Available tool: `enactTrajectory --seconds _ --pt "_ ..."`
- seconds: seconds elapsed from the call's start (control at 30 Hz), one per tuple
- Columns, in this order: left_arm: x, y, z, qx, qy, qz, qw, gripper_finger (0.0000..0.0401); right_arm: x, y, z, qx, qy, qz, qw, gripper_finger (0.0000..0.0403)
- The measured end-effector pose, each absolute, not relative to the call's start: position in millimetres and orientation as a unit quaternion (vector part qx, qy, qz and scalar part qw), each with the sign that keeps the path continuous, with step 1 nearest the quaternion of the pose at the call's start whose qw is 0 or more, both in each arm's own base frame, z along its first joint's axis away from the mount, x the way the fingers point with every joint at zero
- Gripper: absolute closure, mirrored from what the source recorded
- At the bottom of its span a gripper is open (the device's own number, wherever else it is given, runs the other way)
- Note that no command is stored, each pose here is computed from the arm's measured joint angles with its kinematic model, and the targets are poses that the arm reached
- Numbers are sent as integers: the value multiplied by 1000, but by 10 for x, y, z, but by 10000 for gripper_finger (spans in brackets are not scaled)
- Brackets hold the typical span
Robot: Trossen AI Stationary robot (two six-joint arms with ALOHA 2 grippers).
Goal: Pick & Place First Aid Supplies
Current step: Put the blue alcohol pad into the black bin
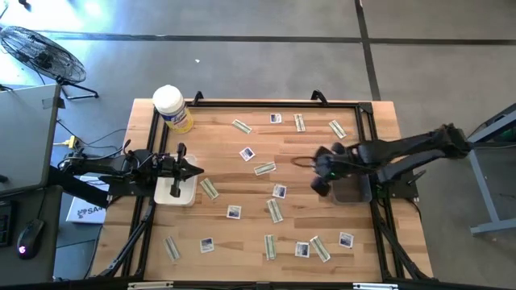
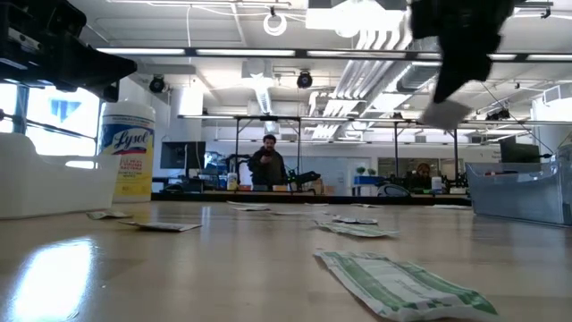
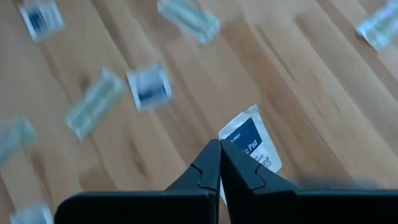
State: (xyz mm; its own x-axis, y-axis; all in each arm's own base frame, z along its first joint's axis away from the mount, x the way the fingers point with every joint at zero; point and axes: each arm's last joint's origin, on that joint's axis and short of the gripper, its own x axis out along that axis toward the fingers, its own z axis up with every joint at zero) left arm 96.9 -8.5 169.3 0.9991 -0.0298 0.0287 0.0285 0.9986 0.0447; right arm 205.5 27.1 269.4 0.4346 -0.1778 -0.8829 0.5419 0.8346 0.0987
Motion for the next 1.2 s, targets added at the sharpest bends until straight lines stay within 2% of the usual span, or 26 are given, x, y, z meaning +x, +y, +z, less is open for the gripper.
enactTrajectory --seconds 0.2,0.33,0.47,0.63,0.87,1.2 --pt "969 -85 1693 22 -15 -14 1000 400 1759 392 2680 179 541 -267 777 401" --pt "969 -84 1692 22 -14 -14 1000 400 1762 421 2648 166 547 -281 771 402" --pt "969 -85 1692 22 -14 -14 1000 400 1738 402 2581 156 585 -307 734 401" --pt "969 -85 1692 22 -14 -14 1000 400 1763 376 2526 148 602 -316 718 402" --pt "969 -84 1692 22 -14 -14 1000 400 1677 245 2097 153 626 -325 693 402" --pt "969 -84 1692 22 -15 -14 1000 400 1568 0 1751 169 655 -328 660 400"
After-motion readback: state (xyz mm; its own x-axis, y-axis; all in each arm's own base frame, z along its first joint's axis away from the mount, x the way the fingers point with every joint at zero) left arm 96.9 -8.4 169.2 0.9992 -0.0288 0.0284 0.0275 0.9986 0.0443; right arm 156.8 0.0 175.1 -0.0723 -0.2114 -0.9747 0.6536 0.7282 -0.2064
